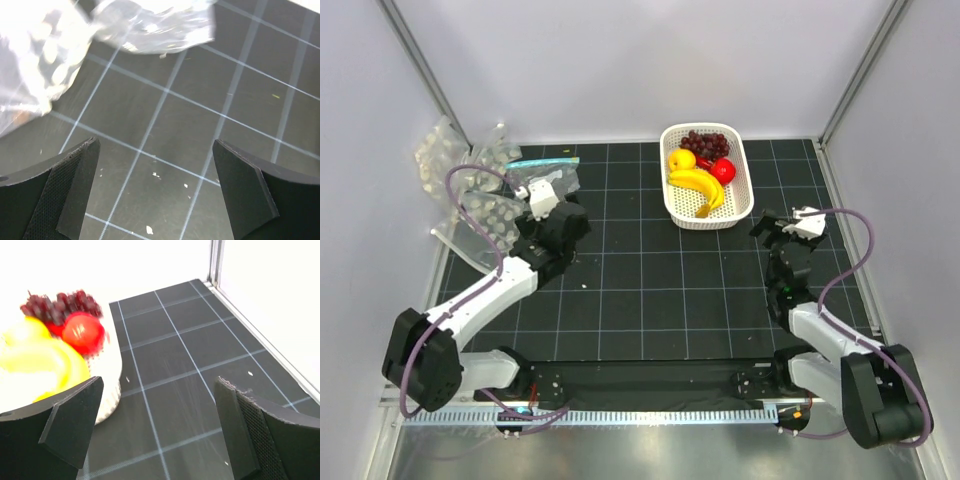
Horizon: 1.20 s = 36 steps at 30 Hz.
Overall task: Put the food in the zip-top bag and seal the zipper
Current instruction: Move the zipper food storage bag to the center of the board.
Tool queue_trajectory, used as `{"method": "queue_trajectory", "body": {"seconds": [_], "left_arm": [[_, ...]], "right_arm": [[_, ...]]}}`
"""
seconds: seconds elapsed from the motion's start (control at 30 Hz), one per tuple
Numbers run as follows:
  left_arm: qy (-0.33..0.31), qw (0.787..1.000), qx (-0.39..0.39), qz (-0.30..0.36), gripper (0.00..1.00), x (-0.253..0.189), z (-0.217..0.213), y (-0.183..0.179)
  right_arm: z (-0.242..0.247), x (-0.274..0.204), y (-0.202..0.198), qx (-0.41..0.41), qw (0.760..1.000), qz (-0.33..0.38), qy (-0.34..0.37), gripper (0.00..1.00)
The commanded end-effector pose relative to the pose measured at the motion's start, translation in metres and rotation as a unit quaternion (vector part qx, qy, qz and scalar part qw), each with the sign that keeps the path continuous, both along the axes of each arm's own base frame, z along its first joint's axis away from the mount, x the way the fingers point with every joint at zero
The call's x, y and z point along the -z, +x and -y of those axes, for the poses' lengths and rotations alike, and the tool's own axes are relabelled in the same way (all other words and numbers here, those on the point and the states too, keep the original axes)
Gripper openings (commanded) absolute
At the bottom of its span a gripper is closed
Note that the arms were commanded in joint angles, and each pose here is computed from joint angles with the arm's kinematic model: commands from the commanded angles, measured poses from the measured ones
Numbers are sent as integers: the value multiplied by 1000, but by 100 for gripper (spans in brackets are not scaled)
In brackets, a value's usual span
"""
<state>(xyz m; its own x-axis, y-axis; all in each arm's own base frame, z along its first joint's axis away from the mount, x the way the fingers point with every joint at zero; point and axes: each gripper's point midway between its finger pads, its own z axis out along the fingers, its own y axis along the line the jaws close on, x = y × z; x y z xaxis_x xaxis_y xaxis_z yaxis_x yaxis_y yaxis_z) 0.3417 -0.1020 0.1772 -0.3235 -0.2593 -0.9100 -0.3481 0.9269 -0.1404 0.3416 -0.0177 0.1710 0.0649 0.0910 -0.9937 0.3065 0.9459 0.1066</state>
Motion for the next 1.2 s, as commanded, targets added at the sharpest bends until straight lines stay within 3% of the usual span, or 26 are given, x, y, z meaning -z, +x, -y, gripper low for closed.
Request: {"method": "queue_trajectory", "body": {"seconds": [0.0, 0.17, 0.27, 0.3, 0.43, 0.6, 0.77, 0.87, 1.17], "left_arm": [[-83, 995, -49, -14, 100, 9, -9, 8], [-187, 972, -136, -30, 100, 22, -45, 16], [-248, 955, -162, -15, 100, 24, -65, 23], [-255, 952, -166, -13, 100, 23, -69, 25], [-258, 947, -188, -15, 100, 18, -98, 36], [-277, 943, -181, -36, 100, 27, -118, 54], [-285, 927, -243, -36, 100, 47, -183, 55], [-309, 914, -260, -41, 100, 62, -201, 57], [-335, 897, -283, -62, 100, 108, -208, 62]], "right_arm": [[3, 4, 0, 32, 997, -36, 55, 100], [-11, -4, 8, 13, 993, -48, 107, 100], [-7, -13, 5, 51, 980, -35, 188, 100], [-6, -4, -2, 61, 977, -65, 194, 100], [-31, -22, -3, 1, 970, -85, 226, 100], [-50, -52, -13, -69, 964, -47, 253, 100], [-53, -63, -26, -85, 957, -18, 277, 99], [-58, -70, -27, -102, 957, -20, 270, 99], [-76, -69, -21, -144, 949, -42, 278, 100]]}}
